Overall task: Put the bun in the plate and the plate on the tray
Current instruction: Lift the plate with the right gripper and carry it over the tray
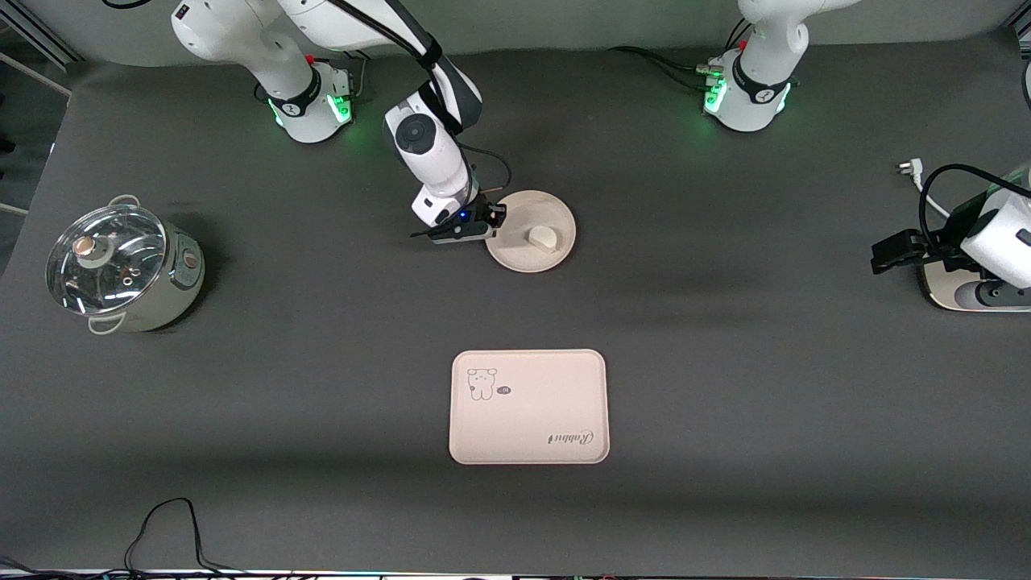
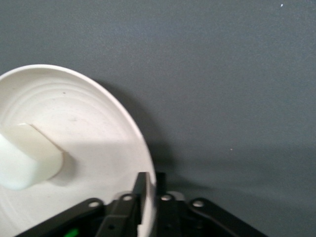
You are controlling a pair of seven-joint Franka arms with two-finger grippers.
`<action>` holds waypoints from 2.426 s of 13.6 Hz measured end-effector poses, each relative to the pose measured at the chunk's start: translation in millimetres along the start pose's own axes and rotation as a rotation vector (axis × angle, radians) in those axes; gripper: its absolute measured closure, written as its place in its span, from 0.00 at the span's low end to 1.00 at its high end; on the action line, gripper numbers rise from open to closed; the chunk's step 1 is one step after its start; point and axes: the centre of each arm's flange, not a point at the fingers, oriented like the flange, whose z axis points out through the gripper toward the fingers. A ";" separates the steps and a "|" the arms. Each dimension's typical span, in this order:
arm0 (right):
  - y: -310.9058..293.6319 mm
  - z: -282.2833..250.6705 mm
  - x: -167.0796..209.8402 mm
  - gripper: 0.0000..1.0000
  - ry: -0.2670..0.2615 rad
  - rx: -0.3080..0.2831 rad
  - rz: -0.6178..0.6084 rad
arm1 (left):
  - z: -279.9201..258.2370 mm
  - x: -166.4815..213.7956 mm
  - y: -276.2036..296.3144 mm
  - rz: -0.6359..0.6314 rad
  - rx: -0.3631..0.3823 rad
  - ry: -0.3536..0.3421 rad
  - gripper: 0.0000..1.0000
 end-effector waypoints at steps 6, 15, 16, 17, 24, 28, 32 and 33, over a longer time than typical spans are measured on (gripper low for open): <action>-4.3 -25.9 12.8 0.96 -0.042 0.005 0.013 | 0.0 0.0 0.1 0.000 0.000 0.000 0.00; -27.9 -181.7 42.9 0.96 -0.063 0.120 -0.090 | 0.0 0.0 0.3 0.000 0.000 0.000 0.00; -33.5 -193.3 45.2 0.96 -0.062 0.130 -0.096 | 0.0 0.0 0.3 0.000 -0.001 0.000 0.00; -36.7 -199.8 50.7 0.96 -0.055 0.140 -0.094 | 0.0 0.0 0.3 0.000 -0.001 0.000 0.00; -53.2 -165.3 202.2 0.96 -0.001 0.184 -0.011 | 0.1 0.1 0.7 0.001 -0.001 0.000 0.00; -54.8 -152.0 299.5 0.96 -0.020 0.204 -0.013 | 0.1 0.2 1.0 0.001 -0.002 0.000 0.00; -38.4 -131.4 350.3 0.96 -0.005 0.208 0.005 | 9.4 3.5 0.2 0.002 -0.005 -0.020 0.00; -33.3 -119.0 354.4 0.96 -0.007 0.203 0.013 | 14.1 4.3 -0.5 0.002 -0.006 -0.037 0.00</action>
